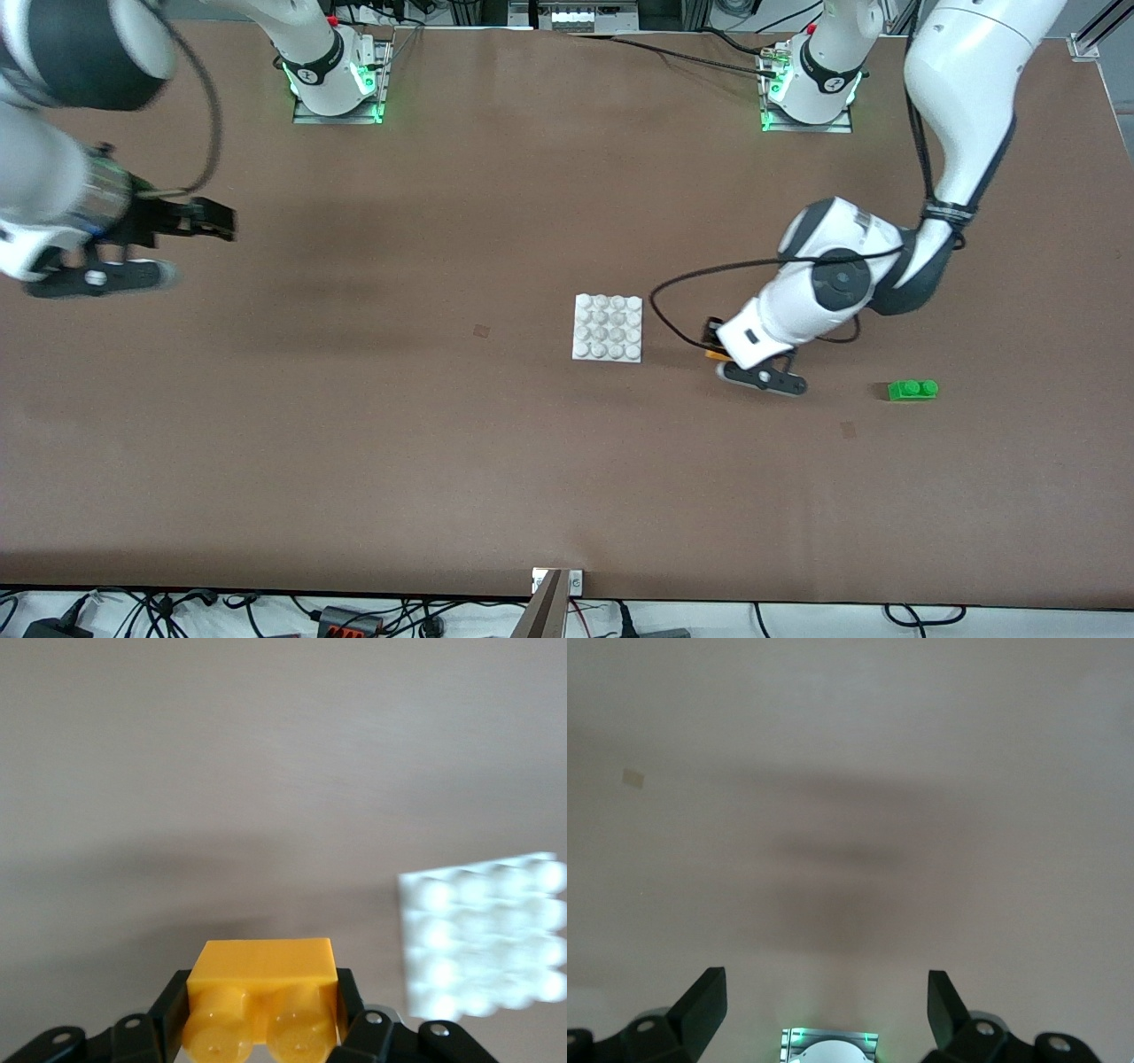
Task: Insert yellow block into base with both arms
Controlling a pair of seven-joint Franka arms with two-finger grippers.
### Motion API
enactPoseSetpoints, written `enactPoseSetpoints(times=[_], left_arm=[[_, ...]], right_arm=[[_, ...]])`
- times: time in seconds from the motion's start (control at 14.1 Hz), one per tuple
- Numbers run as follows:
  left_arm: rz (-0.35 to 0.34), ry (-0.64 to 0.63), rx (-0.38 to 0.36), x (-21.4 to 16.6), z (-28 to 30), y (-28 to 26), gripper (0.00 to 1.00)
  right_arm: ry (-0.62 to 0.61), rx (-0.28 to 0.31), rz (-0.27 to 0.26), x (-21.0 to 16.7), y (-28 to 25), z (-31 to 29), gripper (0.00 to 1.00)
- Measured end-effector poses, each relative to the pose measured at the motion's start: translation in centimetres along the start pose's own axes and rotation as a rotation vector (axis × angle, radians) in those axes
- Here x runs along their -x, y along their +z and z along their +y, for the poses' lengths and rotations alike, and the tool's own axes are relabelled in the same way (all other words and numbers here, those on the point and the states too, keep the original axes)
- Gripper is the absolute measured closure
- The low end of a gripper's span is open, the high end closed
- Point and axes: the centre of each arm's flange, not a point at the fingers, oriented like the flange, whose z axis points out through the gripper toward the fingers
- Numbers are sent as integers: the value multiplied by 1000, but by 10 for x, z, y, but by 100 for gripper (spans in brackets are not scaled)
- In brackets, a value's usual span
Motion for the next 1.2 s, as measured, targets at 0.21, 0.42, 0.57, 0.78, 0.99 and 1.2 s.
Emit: enactPoseSetpoints(times=[0.21,0.42,0.57,0.78,0.99,1.2], left_arm=[[-8,-37,4,20,68,6,32],[-24,-50,19,29,112,21,32],[-48,-50,26,33,129,40,32],[-50,-75,11,34,138,67,32],[-38,-90,11,28,132,80,32],[-31,-93,19,25,131,83,32]], right_arm=[[10,-18,13,16,-6,27,0],[-9,-11,74,30,5,33,0],[12,-22,97,51,13,46,0],[99,-72,132,73,13,87,0],[132,-123,158,78,7,104,0],[74,-57,106,84,-4,74,0]])
